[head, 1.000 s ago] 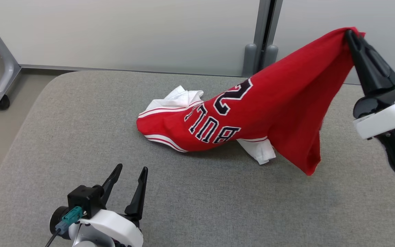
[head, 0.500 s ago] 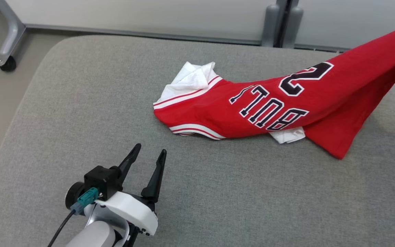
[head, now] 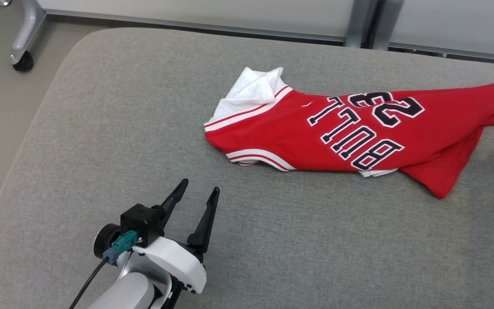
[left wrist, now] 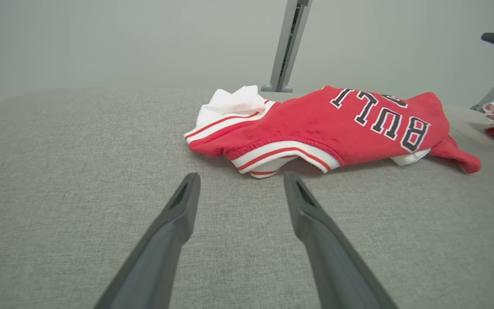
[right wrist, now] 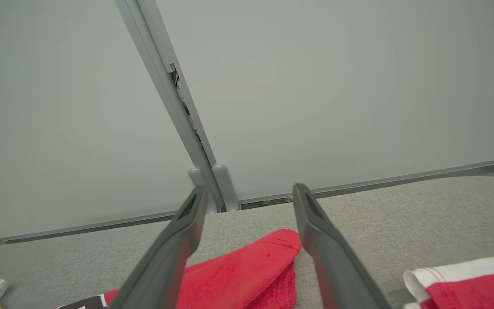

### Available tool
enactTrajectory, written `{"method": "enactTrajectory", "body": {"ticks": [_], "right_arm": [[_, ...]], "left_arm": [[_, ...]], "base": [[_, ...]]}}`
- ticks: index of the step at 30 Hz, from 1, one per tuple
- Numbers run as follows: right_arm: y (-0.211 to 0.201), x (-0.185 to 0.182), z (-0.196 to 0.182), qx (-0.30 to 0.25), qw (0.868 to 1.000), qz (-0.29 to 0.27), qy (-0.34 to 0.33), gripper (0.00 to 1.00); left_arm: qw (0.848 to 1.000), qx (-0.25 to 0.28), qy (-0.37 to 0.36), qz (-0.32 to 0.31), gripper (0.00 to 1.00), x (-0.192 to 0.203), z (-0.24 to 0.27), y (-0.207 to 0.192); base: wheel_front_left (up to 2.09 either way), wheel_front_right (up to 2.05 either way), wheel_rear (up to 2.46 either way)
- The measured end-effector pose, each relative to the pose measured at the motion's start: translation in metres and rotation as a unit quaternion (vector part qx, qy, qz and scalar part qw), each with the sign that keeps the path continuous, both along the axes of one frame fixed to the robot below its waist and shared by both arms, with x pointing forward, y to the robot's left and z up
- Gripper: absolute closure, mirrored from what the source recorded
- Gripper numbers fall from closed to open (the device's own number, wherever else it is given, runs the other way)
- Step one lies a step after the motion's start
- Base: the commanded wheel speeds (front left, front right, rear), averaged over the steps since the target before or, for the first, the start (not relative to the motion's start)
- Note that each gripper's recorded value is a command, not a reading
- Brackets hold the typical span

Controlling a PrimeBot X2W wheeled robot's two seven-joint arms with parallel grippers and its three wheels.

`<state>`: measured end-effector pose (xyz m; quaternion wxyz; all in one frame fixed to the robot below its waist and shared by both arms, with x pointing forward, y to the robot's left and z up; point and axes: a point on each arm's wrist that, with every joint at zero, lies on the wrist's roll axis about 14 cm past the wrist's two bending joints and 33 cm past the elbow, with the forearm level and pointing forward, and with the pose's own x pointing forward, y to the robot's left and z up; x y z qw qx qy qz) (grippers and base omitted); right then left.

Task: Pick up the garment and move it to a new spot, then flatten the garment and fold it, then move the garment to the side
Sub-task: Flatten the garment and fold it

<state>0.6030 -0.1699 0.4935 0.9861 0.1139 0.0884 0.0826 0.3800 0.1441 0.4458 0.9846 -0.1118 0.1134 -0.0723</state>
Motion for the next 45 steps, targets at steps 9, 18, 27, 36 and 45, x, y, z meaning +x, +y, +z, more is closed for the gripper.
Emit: {"method": "enactTrajectory", "body": {"ticks": [9, 18, 27, 36, 45], "right_arm": [[0.003, -0.060, 0.019, 0.048, 0.997, 0.019, -0.062, 0.00], [0.000, -0.131, 0.027, 0.108, 0.989, 0.003, -0.100, 0.00], [-0.020, -0.164, 0.022, 0.120, 0.985, -0.046, -0.112, 0.00], [-0.030, -0.173, 0.013, 0.116, 0.985, -0.070, -0.106, 0.00], [-0.039, -0.186, 0.016, 0.119, 0.982, -0.092, -0.112, 0.00]], "left_arm": [[0.997, -0.001, 0.024, -0.072, 0.00, -0.002, -0.006, -0.037], [0.988, -0.038, 0.064, -0.134, 0.00, 0.010, -0.019, -0.077], [0.978, -0.039, 0.116, -0.170, 0.00, 0.039, -0.049, -0.102], [0.972, -0.040, 0.126, -0.194, 0.69, 0.065, -0.063, -0.121], [0.978, -0.025, 0.031, -0.204, 1.00, 0.075, -0.012, -0.114]], "base": [[0.00, 0.00, 0.00], [0.00, 0.00, 0.00], [0.00, 0.00, 0.00], [0.00, 0.00, 0.00], [0.00, 0.00, 0.00]]}}
